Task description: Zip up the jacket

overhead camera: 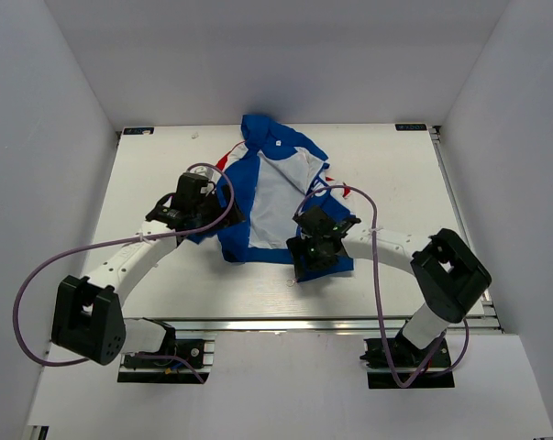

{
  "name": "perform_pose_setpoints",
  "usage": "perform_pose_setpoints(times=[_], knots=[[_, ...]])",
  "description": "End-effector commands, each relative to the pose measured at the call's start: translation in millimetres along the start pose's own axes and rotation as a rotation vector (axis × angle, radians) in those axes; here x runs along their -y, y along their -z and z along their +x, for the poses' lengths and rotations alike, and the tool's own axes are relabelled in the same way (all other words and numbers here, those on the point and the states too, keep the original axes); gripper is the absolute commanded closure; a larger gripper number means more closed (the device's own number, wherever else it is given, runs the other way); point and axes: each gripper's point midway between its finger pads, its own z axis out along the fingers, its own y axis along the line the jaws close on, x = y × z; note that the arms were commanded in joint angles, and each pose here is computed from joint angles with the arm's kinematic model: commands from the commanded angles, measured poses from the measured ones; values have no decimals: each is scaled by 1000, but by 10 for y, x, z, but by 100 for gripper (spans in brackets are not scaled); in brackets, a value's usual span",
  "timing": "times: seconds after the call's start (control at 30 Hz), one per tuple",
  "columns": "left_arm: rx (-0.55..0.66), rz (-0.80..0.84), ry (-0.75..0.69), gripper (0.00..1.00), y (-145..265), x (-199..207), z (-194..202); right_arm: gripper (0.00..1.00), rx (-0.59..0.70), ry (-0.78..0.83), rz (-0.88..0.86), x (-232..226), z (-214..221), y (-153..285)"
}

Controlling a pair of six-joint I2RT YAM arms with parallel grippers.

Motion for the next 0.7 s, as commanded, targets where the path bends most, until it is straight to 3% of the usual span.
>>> perform_pose_setpoints(times=[0.0, 0.33, 0.67], knots=[[34, 25, -9, 2, 127, 67, -69, 26, 74, -67, 59, 41, -231, -50], [49, 3, -2, 2, 169, 20, -75, 37, 41, -152, 178, 233, -109, -221], [138, -1, 15, 2, 346, 19, -199, 35, -5, -159, 335, 288, -25, -276]])
